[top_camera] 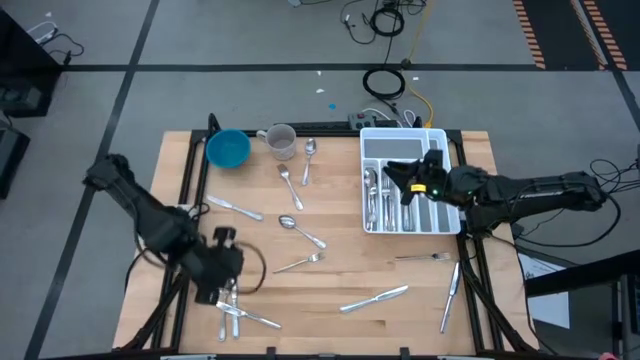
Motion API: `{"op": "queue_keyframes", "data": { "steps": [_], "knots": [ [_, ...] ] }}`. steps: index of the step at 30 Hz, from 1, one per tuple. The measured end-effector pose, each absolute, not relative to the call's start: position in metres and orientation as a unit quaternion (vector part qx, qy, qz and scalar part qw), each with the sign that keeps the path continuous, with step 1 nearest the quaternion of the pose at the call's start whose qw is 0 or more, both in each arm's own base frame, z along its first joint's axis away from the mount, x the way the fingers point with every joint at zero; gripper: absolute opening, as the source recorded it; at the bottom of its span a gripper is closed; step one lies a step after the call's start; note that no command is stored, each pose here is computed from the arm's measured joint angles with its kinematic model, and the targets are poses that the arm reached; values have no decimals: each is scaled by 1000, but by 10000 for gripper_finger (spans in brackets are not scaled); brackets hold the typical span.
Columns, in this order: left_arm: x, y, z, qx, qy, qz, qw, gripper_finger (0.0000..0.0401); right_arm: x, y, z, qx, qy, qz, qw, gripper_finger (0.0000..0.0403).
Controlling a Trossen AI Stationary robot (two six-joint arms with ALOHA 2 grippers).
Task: Sort silverware
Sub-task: Put the table knife in the silverware tray
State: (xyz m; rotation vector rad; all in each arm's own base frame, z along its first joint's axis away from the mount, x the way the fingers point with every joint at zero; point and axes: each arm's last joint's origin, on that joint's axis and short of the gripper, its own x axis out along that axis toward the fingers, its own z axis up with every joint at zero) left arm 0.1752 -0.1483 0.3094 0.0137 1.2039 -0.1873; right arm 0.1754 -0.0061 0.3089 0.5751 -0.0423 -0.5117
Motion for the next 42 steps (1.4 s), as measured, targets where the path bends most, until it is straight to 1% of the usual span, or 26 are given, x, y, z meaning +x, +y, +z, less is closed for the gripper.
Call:
{"op": "queue_keyframes", "data": {
  "steps": [3, 5, 8, 10, 13, 16, 22, 34, 38, 42],
  "knots": [
    [165, -156, 275, 22, 583, -78, 808, 116, 175, -4, 306, 272, -4, -249, 929, 148],
    [160, -162, 253, 9, 588, -87, 804, 116, 175, -3, 304, 268, 8, -249, 931, 160],
    [156, -175, 225, -29, 599, -158, 785, 116, 175, -1, 303, 262, 15, -245, 933, 186],
    [154, -183, 211, -34, 602, -184, 777, 116, 175, -1, 302, 261, 17, -244, 934, 205],
    [157, -188, 198, -8, 607, -165, 777, 116, 175, -1, 301, 261, 24, -247, 933, 229],
    [165, -193, 190, 7, 604, -145, 784, 116, 174, -1, 299, 261, 33, -250, 932, 242],
    [178, -211, 170, 22, 581, -180, 793, 116, 174, -1, 299, 259, 35, -251, 932, 244],
    [190, -224, 155, 33, 581, -170, 796, 116, 173, -1, 294, 264, 55, -258, 928, 244],
    [193, -226, 144, 51, 581, -158, 797, 116, 173, 0, 294, 271, 58, -248, 928, 243],
    [198, -232, 132, 56, 576, -165, 799, 116, 173, 0, 294, 274, 58, -247, 928, 243]
  ]
}}
